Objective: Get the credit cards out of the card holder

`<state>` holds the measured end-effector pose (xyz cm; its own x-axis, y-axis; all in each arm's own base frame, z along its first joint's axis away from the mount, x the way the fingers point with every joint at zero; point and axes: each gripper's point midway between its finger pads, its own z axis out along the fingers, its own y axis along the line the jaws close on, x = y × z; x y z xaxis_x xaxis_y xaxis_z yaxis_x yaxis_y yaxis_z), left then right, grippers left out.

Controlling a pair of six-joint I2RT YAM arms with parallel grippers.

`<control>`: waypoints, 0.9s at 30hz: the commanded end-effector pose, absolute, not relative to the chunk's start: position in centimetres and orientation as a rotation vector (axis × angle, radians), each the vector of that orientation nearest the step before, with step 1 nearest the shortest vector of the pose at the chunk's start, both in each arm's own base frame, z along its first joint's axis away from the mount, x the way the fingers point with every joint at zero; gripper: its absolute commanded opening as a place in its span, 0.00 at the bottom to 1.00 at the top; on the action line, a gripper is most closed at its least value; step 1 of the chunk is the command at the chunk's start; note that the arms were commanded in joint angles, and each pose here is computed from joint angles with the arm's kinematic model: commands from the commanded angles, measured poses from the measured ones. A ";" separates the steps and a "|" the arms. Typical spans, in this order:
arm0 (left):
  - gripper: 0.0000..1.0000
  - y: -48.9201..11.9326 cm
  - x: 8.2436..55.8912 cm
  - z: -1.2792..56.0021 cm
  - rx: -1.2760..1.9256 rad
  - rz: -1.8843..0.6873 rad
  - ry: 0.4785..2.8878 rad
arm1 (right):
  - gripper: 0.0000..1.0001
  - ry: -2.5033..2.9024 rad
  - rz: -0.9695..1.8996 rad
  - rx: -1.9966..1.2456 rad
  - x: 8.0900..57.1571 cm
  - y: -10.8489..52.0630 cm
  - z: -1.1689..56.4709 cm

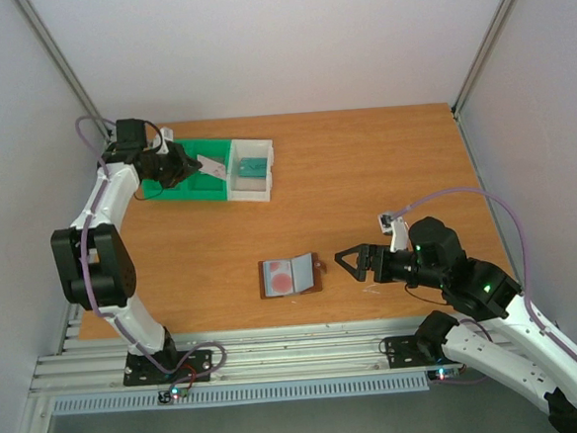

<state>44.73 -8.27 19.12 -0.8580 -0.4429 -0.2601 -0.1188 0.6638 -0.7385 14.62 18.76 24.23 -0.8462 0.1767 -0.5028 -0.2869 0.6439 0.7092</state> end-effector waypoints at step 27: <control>0.01 -5.1 55.2 11.8 -0.399 -0.808 2.550 | 0.99 2.389 0.909 -0.113 19.4 20.4 21.7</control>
<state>53.51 -5.25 11.21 -0.8829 -0.3859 -0.2677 -0.1685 0.7923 -0.5864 18.60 20.20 20.41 -0.8581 0.1109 -0.5014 -0.2453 0.7693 0.5900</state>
